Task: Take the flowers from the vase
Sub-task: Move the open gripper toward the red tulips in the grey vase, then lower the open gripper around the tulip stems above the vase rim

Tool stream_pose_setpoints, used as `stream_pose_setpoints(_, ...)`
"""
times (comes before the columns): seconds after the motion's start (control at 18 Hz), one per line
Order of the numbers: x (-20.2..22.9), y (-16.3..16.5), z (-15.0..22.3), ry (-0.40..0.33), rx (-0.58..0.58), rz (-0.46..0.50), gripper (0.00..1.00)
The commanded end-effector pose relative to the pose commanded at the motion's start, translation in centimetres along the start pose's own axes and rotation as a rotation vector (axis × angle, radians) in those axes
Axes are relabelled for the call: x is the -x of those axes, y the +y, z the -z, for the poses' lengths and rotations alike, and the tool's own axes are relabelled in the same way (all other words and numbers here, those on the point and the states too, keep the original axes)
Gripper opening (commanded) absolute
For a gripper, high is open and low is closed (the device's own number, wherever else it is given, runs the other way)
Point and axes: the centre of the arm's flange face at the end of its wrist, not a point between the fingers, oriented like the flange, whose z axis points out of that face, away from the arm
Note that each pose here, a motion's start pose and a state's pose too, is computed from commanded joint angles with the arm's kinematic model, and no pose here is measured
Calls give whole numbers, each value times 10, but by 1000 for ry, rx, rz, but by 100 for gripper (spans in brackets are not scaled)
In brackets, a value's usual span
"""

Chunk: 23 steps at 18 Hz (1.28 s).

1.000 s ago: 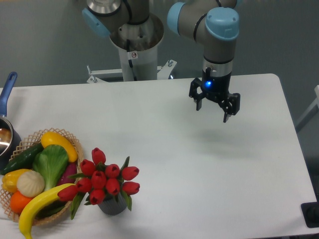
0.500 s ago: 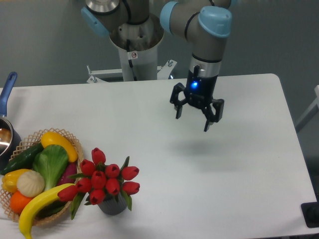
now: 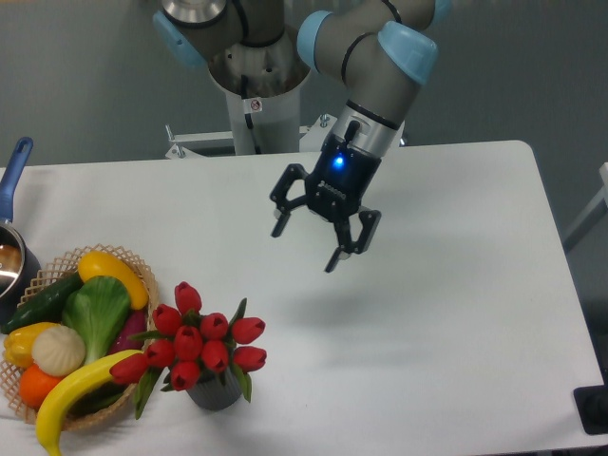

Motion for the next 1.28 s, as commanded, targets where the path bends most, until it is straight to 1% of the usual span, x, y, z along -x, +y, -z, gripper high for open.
stream_pose_setpoints(0.17,1,-7,-27,49,3,-18,100)
stream_pose_setpoints(0.28,12,-11,-44,75,-2,-25,100)
stream_pose_setpoints(0.39,22,-22,-62,115,-49,-38,100)
stream_pose_setpoints(0.56,26,-19,-76,147,-72,-29,100)
stream_pose_setpoints(0.72,33,-19,-87,159,-72,-33,100)
stream_pose_setpoints(0.83,36,-24,-94,175,-90,-38,100)
stream_pose_setpoints(0.94,39,-22,-101,189,-100,-33,100)
stream_pose_setpoints(1.28,50,-22,-114,199,-102,-38,100)
